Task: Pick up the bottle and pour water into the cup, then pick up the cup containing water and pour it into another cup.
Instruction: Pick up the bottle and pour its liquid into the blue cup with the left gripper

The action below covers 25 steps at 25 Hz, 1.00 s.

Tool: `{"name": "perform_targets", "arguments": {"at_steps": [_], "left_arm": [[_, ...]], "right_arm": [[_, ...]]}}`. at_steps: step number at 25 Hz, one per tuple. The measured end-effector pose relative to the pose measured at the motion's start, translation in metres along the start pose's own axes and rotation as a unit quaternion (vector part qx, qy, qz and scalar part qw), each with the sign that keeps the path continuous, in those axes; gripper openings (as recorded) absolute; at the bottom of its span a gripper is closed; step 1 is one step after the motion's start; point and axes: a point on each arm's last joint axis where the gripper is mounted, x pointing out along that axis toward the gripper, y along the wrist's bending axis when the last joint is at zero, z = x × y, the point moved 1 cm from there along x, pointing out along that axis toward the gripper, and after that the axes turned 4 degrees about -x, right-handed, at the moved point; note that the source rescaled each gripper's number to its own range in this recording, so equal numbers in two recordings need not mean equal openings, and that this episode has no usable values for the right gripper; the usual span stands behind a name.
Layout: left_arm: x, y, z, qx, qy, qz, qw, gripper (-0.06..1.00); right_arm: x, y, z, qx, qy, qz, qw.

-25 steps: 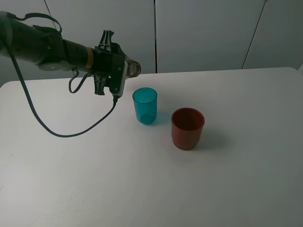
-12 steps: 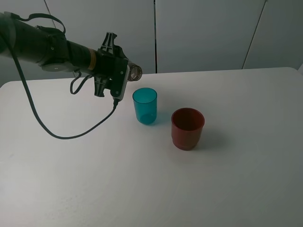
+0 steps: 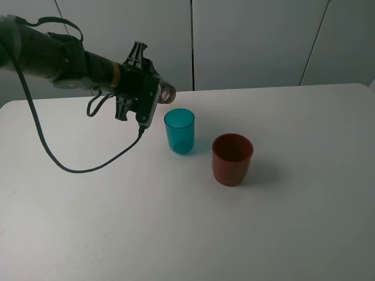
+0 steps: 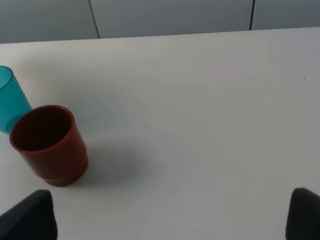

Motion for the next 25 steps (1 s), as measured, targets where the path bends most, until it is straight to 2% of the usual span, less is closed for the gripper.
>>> {"name": "perform_targets", "arguments": {"at_steps": [25], "left_arm": [[0.001,-0.003,0.012,0.067,0.01,-0.014,0.998,0.0]], "right_arm": [[0.0,0.0,0.0,0.0,0.0,0.0,1.0]]}}
